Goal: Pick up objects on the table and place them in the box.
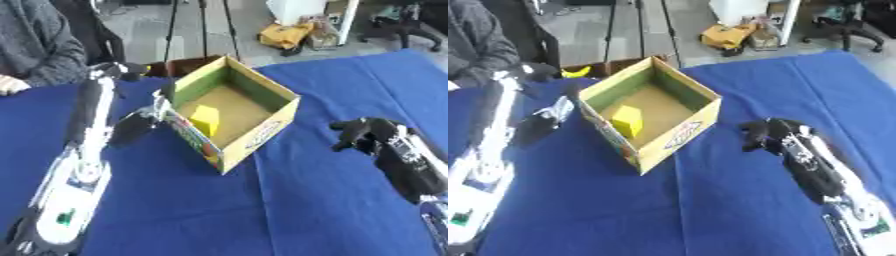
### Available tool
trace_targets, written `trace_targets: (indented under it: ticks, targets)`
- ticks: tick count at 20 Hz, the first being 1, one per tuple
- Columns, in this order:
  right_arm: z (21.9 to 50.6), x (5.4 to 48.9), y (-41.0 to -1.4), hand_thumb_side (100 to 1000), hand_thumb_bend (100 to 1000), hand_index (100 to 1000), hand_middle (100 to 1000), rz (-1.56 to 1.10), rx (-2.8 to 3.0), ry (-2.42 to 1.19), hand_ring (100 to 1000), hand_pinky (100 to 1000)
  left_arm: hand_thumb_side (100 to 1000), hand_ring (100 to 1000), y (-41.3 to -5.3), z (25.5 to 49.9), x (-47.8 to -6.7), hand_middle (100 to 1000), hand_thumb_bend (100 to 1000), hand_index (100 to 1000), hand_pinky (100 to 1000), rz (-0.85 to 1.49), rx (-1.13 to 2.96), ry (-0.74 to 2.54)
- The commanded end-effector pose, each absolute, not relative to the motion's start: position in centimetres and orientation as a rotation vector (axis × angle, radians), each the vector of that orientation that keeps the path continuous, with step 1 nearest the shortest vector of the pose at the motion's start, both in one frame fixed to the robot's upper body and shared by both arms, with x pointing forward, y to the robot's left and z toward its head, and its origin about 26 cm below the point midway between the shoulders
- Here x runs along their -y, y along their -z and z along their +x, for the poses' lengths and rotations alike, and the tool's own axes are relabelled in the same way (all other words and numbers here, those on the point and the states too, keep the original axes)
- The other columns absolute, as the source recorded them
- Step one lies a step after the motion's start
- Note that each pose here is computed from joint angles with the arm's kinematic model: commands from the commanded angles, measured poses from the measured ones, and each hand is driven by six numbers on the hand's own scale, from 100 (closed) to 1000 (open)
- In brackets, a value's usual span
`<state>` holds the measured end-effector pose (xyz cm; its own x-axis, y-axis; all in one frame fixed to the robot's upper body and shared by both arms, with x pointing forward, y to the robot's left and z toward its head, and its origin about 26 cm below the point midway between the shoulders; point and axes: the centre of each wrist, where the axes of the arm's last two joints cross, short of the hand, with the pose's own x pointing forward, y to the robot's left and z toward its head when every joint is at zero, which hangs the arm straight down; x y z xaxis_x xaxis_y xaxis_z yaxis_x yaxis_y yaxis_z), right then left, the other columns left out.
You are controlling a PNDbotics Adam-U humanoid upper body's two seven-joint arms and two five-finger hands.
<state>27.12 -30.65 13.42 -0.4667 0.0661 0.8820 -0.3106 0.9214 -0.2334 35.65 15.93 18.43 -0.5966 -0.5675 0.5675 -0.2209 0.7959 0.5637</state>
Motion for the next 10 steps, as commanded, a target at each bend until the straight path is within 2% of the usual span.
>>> trace_targets:
  ticks: [1, 4, 10]
  targets:
    - [27.0, 30.9, -14.0, 710, 206, 567, 559, 0.149, 2.027, -0.453, 838, 652, 730, 692, -19.9, 33.7, -19.0, 571, 366, 716, 542, 0.561, 2.294, 0.397]
    - [27.0, 30.9, -14.0, 710, 207, 567, 559, 0.148, 2.026, -0.45, 837, 652, 833, 703, -17.2, 33.2, -21.2, 572, 307, 715, 540, 0.564, 2.239, 0.251]
    - [27.1, 30.9, -14.1, 707, 209, 567, 557, 0.154, 2.028, -0.445, 836, 651, 903, 709, -12.7, 32.6, -22.9, 572, 270, 713, 538, 0.522, 2.176, 0.029]
